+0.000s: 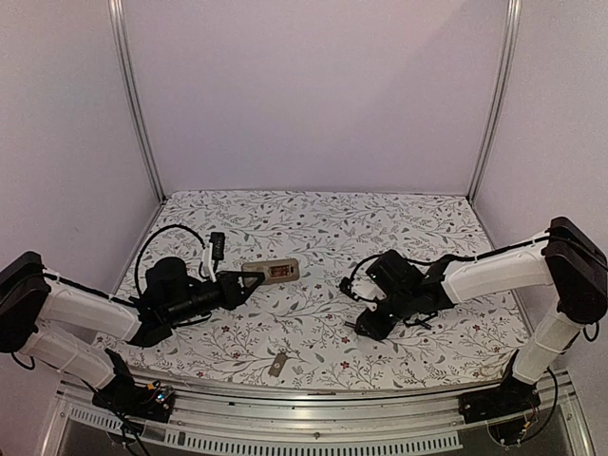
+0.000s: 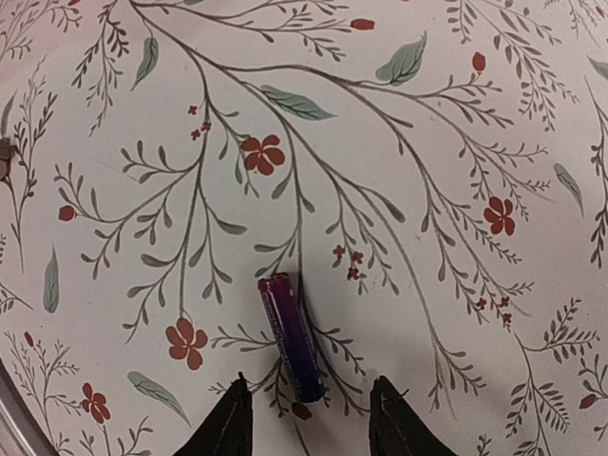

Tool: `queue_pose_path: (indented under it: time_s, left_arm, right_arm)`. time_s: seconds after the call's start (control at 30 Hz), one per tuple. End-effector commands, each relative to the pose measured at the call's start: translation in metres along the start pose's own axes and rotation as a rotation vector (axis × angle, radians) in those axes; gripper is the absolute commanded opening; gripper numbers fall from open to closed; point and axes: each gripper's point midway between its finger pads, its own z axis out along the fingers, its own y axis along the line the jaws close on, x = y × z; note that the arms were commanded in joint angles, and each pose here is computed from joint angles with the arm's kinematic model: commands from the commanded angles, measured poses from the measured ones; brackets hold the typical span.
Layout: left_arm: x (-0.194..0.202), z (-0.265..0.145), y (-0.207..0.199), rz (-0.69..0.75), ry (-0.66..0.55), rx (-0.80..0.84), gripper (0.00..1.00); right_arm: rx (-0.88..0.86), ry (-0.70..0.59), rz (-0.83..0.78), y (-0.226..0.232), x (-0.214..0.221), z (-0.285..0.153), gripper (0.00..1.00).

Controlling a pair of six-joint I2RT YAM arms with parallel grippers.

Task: Load the batteries into the remote control
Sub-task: Pick up the battery at the center of the board.

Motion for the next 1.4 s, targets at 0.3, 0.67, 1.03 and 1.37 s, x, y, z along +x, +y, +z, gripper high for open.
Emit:
queue_pose_path:
  time_s: [0.3,0.67,1.03,1.37]
  left_arm:
    - [-0.014,-0.001,-0.005,0.028,-0.042,0.009,0.0]
    - [-0.02,-0.002,-0.009,0.04,-0.057,0.017,0.0]
    - [-0.028,-0.002,-0.013,0.068,-0.067,0.018,0.0]
    - [-0.031,-0.004,-0.012,0.078,-0.076,0.01,0.0]
  right_arm:
    - [-0.022,0.027,0.036,0.011,0.003,0.011,0.31]
    - [-0.004,0.08,0.071,0.008,0.014,0.017,0.28]
    - [0.048,0.126,0.104,0.001,0.029,0.012,0.26]
    - [0.141,0.166,0.029,0.007,0.033,0.014,0.2]
